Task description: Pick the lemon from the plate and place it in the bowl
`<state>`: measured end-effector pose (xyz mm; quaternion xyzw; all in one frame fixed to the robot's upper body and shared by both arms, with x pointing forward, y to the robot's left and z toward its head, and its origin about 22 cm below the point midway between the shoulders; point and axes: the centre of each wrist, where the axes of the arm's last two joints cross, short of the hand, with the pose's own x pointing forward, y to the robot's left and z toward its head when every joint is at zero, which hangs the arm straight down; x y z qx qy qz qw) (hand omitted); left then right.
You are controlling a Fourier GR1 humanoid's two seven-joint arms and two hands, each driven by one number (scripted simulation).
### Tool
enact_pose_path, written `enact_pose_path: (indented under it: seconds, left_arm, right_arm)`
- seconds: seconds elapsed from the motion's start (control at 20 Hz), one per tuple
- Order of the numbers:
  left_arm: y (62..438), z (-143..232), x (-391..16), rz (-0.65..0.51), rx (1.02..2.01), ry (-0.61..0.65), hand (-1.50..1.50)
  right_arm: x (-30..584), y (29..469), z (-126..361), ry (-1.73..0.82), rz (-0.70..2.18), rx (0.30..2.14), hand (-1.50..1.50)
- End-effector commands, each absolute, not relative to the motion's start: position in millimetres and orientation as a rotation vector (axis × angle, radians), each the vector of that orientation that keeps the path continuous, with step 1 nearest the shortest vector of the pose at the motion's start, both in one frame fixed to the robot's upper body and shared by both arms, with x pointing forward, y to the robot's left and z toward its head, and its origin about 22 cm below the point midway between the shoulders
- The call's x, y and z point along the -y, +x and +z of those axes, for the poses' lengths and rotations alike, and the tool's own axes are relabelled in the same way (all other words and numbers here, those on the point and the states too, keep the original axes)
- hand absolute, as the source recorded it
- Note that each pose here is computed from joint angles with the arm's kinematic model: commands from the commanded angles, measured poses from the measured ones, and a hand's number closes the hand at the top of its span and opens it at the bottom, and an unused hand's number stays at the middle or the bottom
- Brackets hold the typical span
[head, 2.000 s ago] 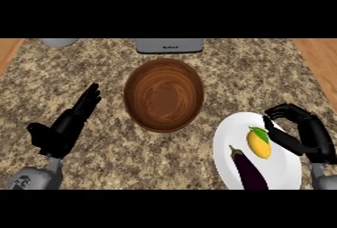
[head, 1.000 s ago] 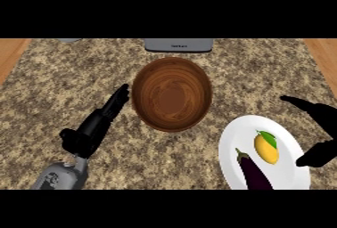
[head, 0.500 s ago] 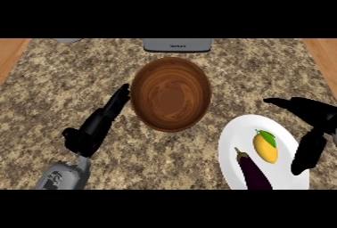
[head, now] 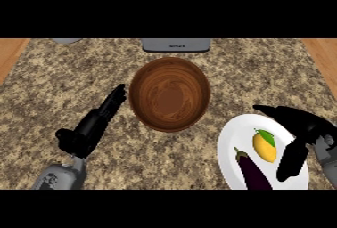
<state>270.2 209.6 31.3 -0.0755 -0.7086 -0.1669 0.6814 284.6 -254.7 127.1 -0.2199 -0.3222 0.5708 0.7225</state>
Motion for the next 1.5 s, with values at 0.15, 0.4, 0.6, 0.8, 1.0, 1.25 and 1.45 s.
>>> enact_pose_path:
  seconds: [0.15, 0.4, 0.6, 0.8, 1.0, 1.25, 1.45]
  left_arm:
    - [257.5, 30.0, -213.0, -0.385, 1.590, -0.157, 0.00]
    - [262.1, 44.8, -200.6, -0.382, 1.592, -0.163, 0.00]
    - [272.3, 34.0, -194.8, -0.374, 1.583, -0.170, 0.00]
    - [266.7, 30.3, -201.4, -0.375, 1.590, -0.201, 0.00]
    - [262.2, 29.4, -189.0, -0.382, 1.588, -0.159, 0.00]
    - [251.4, 24.2, -204.8, -0.375, 1.596, -0.178, 0.00]
    - [262.3, 46.0, -189.6, -0.383, 1.583, -0.174, 0.00]
  right_arm:
    - [237.6, 273.4, 107.9, -0.596, 1.276, 0.744, -1.50]
    - [251.7, 276.7, 111.2, -0.659, 1.239, 0.782, -1.50]
    - [249.0, 264.8, 81.9, -0.753, 1.264, 0.776, -1.50]
    - [255.7, 268.0, 86.5, -0.733, 1.243, 0.755, -1.50]
    - [283.7, 270.8, 62.0, -0.733, 1.230, 0.706, -1.50]
    - [258.9, 279.8, 47.7, -0.703, 1.232, 0.701, -1.50]
    - [302.3, 291.2, 36.3, -0.693, 1.230, 0.715, -1.50]
